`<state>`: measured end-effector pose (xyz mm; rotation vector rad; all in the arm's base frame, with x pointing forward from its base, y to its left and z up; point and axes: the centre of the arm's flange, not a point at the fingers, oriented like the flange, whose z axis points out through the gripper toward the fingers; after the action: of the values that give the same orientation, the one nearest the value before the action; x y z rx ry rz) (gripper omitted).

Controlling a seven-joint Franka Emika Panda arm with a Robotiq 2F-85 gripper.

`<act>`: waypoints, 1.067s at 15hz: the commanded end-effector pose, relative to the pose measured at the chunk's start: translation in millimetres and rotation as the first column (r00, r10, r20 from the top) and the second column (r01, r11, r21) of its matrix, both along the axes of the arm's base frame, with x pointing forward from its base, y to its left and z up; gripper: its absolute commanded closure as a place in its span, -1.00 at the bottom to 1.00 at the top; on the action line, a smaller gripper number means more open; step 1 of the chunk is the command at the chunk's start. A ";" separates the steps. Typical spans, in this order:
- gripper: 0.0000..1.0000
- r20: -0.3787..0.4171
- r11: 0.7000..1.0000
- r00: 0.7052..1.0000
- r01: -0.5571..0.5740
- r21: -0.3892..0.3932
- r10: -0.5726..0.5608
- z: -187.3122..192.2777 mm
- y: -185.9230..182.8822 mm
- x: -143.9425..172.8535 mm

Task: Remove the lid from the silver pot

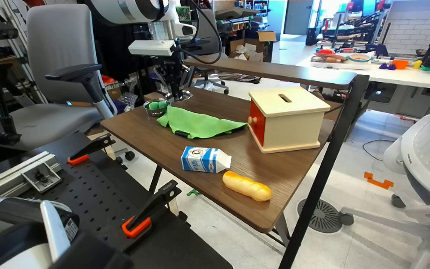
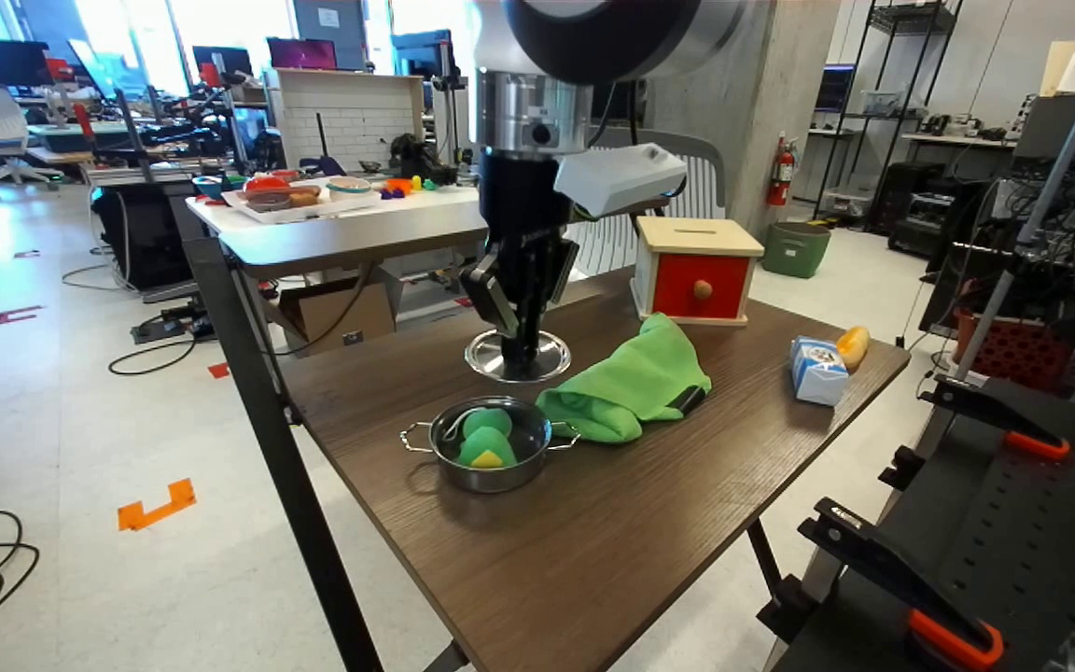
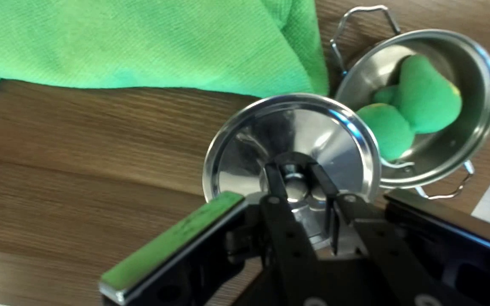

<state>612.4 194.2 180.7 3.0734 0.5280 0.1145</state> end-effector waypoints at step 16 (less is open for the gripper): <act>0.09 -0.066 0.998 0.996 0.057 -0.039 -0.059 -64.2 -3.2 66.6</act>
<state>660.9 188.9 125.0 3.0589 0.4667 0.0277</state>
